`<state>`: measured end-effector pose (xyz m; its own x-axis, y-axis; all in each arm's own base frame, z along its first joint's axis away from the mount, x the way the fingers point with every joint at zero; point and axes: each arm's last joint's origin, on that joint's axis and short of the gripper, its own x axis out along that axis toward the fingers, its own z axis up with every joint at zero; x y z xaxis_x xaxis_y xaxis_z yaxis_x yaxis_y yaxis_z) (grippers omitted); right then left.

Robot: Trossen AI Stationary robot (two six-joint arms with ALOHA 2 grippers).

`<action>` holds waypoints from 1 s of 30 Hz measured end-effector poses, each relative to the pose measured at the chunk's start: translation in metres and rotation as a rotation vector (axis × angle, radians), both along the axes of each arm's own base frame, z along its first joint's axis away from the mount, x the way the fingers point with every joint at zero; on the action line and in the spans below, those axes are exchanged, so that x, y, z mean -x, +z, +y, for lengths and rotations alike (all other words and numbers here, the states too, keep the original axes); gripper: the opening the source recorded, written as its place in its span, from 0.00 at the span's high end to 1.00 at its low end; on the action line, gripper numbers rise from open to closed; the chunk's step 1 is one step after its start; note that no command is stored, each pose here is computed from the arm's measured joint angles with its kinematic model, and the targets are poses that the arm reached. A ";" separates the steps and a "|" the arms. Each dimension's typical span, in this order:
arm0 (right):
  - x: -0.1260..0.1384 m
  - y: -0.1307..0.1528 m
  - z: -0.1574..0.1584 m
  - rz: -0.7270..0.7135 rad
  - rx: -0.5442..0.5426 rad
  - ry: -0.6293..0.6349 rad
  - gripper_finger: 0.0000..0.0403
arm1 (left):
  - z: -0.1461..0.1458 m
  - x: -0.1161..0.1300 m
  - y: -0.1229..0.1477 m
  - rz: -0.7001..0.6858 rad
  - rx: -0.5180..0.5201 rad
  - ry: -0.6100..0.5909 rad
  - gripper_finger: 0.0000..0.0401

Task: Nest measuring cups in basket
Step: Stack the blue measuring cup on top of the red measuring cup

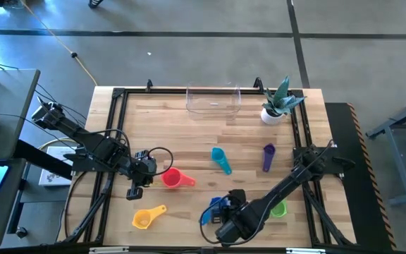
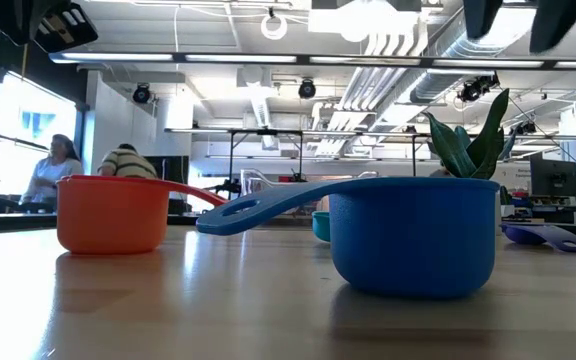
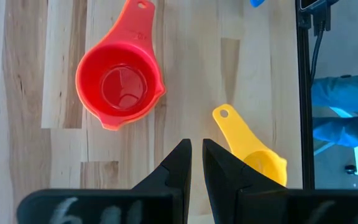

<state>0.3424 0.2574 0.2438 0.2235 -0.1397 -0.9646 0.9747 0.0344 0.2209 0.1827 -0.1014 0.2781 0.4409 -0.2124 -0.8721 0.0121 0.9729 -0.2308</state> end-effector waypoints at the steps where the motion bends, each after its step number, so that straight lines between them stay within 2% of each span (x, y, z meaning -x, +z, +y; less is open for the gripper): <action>1: 0.000 -0.004 0.000 0.001 0.001 -0.002 0.71 | 0.000 0.000 0.000 -0.001 0.000 0.000 0.92; 15: -0.009 -0.058 -0.021 0.036 -0.034 -0.093 0.71 | 0.000 0.000 0.000 -0.001 0.001 0.001 0.92; 22: -0.009 -0.080 -0.022 0.023 -0.092 -0.093 0.71 | 0.000 0.000 0.000 -0.001 0.001 0.000 0.92; 25: -0.009 -0.084 -0.022 0.020 -0.099 -0.090 0.76 | 0.000 0.000 0.000 -0.001 0.001 0.000 0.92; 30: -0.011 -0.085 -0.024 0.023 -0.099 -0.069 0.94 | 0.000 0.000 0.000 -0.001 0.001 0.000 0.92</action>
<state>0.3531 0.2335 0.1592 0.1939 -0.0578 -0.9793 0.9789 -0.0534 0.1970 0.1828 -0.1015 0.2782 0.4420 -0.2130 -0.8714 0.0121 0.9727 -0.2317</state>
